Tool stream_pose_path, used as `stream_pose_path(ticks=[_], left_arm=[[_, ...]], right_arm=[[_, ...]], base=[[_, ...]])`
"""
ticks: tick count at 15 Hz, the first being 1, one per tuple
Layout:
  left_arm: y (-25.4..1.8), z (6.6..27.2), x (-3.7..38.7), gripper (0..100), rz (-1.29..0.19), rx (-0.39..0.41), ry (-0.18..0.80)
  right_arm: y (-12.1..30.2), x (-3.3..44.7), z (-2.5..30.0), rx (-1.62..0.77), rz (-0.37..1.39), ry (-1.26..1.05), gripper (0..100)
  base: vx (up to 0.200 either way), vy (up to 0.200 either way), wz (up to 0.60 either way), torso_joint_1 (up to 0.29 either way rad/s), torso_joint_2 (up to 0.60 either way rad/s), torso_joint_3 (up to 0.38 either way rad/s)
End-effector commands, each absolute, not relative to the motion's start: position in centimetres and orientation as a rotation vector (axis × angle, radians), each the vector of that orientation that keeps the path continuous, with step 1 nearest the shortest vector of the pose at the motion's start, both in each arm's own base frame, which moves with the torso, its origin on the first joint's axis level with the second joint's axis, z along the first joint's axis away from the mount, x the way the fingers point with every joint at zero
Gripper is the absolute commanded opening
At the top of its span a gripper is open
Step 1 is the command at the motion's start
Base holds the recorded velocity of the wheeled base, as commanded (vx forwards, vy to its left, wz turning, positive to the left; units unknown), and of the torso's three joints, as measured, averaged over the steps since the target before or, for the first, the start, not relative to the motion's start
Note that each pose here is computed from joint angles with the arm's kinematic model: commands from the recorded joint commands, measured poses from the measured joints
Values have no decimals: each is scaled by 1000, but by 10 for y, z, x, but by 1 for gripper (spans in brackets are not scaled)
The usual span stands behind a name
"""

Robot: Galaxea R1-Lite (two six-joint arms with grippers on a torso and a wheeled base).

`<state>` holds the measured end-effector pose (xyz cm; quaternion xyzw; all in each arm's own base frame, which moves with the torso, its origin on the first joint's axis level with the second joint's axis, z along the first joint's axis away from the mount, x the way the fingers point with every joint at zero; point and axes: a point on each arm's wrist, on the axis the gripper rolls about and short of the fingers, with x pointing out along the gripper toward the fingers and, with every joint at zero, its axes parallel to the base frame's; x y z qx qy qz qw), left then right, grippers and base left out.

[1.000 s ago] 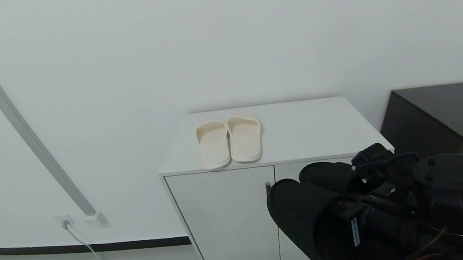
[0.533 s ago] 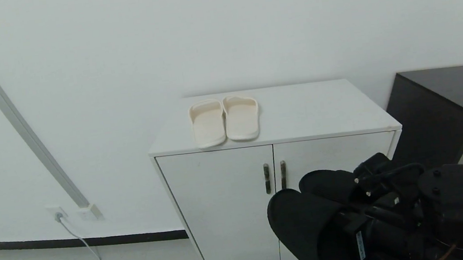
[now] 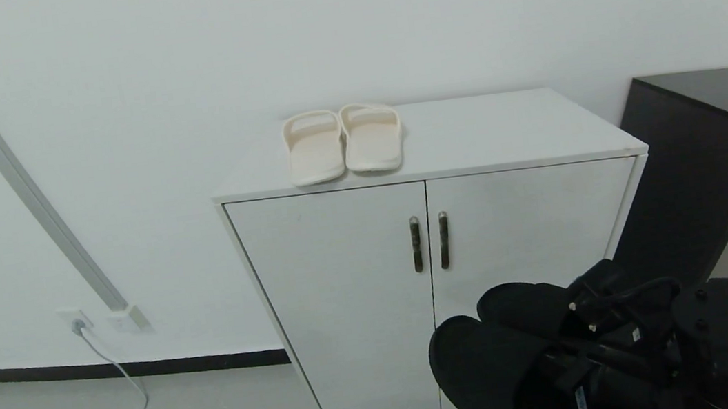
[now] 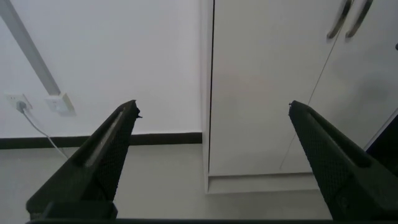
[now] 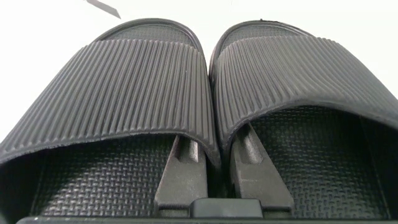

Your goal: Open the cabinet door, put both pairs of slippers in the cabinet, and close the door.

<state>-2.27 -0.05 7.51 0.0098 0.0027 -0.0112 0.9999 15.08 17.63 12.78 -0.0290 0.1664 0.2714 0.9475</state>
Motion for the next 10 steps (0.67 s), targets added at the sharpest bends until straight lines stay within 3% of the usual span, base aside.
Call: stream_pose_path(ticks=[1,10], left_arm=[[-1,75,-23,100,-23,21,6],[-1,75,-23,100,-23,21,6]], right_arm=[[176,150,127,-62,555,340,0],[177,149,127,-66,559,339,0]], base=[[0,0,0,-163,481,315],[0,0,0,-129,468,337]])
